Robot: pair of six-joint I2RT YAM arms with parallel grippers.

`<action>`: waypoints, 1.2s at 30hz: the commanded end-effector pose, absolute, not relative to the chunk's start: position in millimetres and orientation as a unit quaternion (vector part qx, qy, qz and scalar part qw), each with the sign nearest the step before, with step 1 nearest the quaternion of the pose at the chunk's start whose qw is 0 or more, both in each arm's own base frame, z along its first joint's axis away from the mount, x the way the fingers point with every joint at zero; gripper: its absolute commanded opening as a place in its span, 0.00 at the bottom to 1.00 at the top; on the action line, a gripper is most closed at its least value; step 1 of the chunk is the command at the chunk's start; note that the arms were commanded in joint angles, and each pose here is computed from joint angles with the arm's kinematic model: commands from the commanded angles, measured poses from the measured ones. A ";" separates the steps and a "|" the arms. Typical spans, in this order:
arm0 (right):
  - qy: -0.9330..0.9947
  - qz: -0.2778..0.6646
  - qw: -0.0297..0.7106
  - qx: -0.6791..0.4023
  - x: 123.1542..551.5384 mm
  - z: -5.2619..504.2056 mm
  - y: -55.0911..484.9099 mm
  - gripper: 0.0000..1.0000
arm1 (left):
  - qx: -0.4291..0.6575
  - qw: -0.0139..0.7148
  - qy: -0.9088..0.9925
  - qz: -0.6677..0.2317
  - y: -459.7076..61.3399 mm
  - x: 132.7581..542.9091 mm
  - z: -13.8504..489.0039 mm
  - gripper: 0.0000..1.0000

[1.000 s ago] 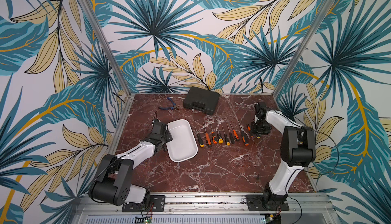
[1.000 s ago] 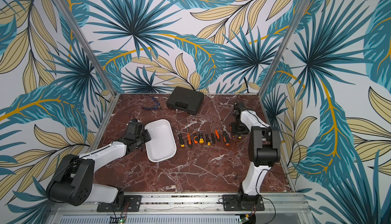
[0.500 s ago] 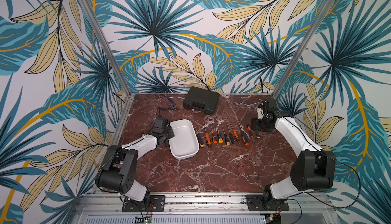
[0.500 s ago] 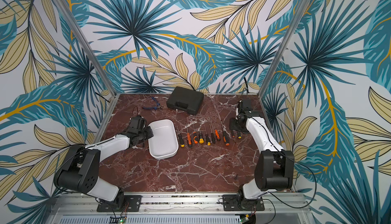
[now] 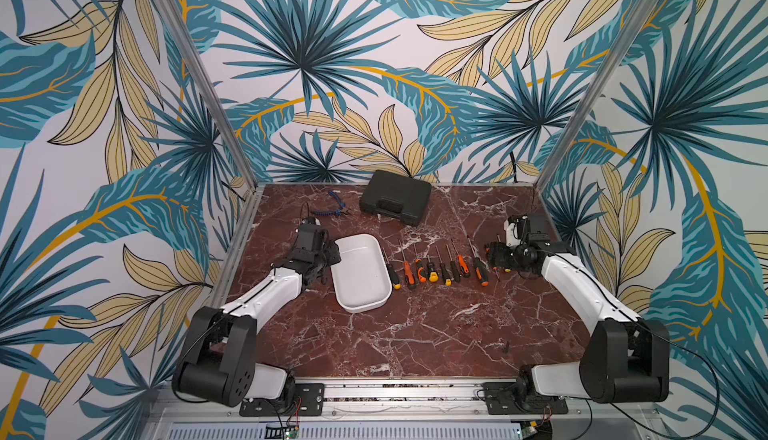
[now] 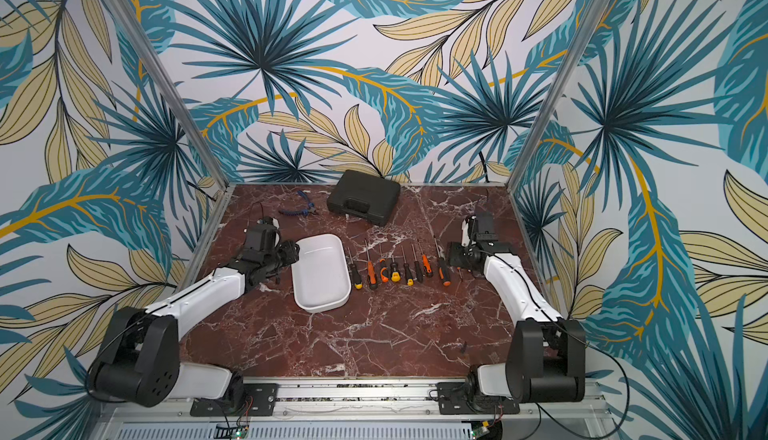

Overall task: Take out the screwdriver from the storage box
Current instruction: Place the storage box at the center of the board, then reset both arms

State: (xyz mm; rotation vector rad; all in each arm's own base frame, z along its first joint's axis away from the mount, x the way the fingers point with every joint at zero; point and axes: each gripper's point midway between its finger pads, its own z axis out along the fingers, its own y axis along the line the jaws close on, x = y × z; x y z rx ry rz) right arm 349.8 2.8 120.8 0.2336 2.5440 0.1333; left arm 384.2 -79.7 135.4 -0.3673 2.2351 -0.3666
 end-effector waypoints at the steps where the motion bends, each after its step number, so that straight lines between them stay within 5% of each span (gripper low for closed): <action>1: 0.925 0.078 0.359 0.093 363.8 121.2 9.6 0.86 | -0.134 0.509 0.847 -0.082 -49.7 381.2 180.8 0.59; 2: 0.918 0.079 0.378 0.092 365.8 118.2 9.3 0.99 | -0.138 0.534 0.832 -0.053 -37.3 377.2 189.8 0.67; 5: 0.911 0.042 0.403 0.082 363.6 104.0 0.4 1.00 | -0.105 0.594 0.798 0.018 -16.7 369.0 204.7 0.85; 10: 0.858 0.018 0.508 0.070 366.4 114.2 -5.9 1.00 | -0.039 0.606 0.786 0.114 -2.3 369.9 184.3 0.99; 14: 0.826 -0.023 0.560 0.065 373.2 128.8 -17.6 1.00 | -0.045 0.599 0.790 0.121 7.0 379.7 150.3 1.00; 22: 0.829 -0.052 0.550 0.086 400.7 126.2 -30.0 1.00 | -0.053 0.627 0.767 0.123 19.2 402.7 134.9 1.00; 26: 0.779 -0.044 0.620 0.088 395.2 117.2 -29.5 1.00 | -0.085 0.628 0.771 0.068 35.7 395.5 120.2 1.00; 36: 0.804 -0.035 0.589 0.080 398.2 110.3 -24.4 1.00 | -0.034 0.625 0.780 0.013 20.2 403.6 117.4 1.00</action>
